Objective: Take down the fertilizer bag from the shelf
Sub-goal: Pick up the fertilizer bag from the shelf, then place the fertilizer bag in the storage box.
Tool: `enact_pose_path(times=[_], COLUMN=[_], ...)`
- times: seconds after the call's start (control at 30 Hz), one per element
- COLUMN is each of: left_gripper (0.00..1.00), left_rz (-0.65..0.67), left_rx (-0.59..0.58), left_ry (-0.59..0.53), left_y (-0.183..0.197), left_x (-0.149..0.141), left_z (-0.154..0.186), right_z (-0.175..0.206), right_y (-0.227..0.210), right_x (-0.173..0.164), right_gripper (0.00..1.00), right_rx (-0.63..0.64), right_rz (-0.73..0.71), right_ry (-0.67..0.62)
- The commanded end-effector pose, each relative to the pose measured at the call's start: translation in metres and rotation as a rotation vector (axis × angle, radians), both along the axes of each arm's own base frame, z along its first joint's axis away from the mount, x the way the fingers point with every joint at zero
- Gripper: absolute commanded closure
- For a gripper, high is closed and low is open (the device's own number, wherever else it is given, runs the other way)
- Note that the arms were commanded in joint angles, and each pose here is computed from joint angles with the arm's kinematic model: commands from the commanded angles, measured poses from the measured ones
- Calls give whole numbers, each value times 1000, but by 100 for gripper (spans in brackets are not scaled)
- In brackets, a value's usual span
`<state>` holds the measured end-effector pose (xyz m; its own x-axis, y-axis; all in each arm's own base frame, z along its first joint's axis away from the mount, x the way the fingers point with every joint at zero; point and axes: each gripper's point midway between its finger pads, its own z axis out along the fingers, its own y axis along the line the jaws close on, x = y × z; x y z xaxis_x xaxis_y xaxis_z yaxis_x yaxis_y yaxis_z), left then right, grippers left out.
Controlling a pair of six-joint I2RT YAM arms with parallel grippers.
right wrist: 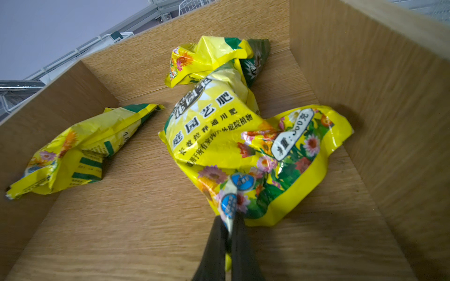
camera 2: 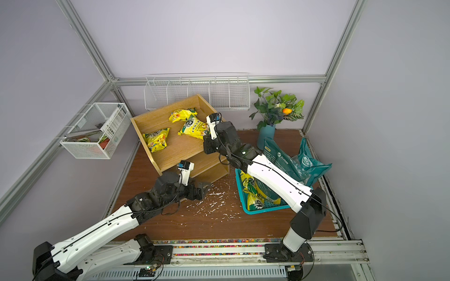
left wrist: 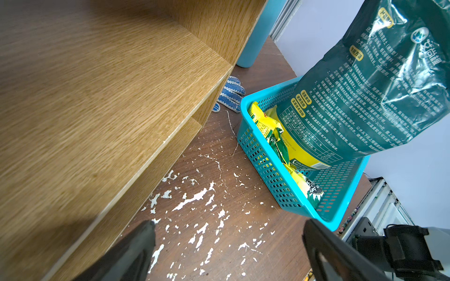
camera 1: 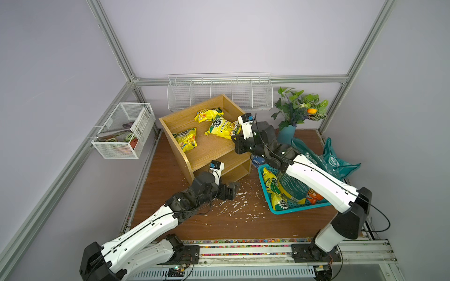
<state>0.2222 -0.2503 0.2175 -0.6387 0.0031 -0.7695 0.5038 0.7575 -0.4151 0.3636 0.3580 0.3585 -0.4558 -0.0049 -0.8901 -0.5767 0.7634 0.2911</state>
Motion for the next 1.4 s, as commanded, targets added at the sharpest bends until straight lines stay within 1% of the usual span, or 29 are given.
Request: enact_pose_path(times=[0.0,0.13,0.23,0.33,0.43,0.57,0.7,0.8,0.93,1.2,1.27,1.37], left_gripper=[1,1,1,1,1,1,1,1,1,1,1,1], left_rz=[12,8,3,-2,-10,-17,-32,-37,-43,-43,-41,-38], left_rx=[7,5,4,2,-2,0,2,1,5,8,9,7], left_ry=[7,10,11,13,12,14,19,22,26,34,36,37], left_y=[3,1,-1,-3,-5,-9,-15,-19,-22,-23,-23,-22], left_x=[1,1,1,2,2,5,7,9,11,11,10,11], left_z=[-6,-7,-7,-6,-6,-6,-6,-7,-7,-9,-10,-10], right_z=[64,98,113,116,110,91,67,44,6,-49,-63,-77], right_y=[-10,-30,-49,-70,-93,-121,-140,-156,-184,-213,-221,-243], right_x=[-28,-54,-71,-85,-95,-106,-116,-123,-132,-156,-162,-165], right_gripper=[100,100,100,100,100,100,100,100,100,100,100,100], right_rx=[103,147,146,115,68,3,-40,-89,-169,-233,-258,-304], right_rz=[73,102,99,78,33,-37,-78,-123,-221,-335,-372,-481], right_ry=[-113,-184,-211,-210,-198,-147,-77,-12,88,244,281,299])
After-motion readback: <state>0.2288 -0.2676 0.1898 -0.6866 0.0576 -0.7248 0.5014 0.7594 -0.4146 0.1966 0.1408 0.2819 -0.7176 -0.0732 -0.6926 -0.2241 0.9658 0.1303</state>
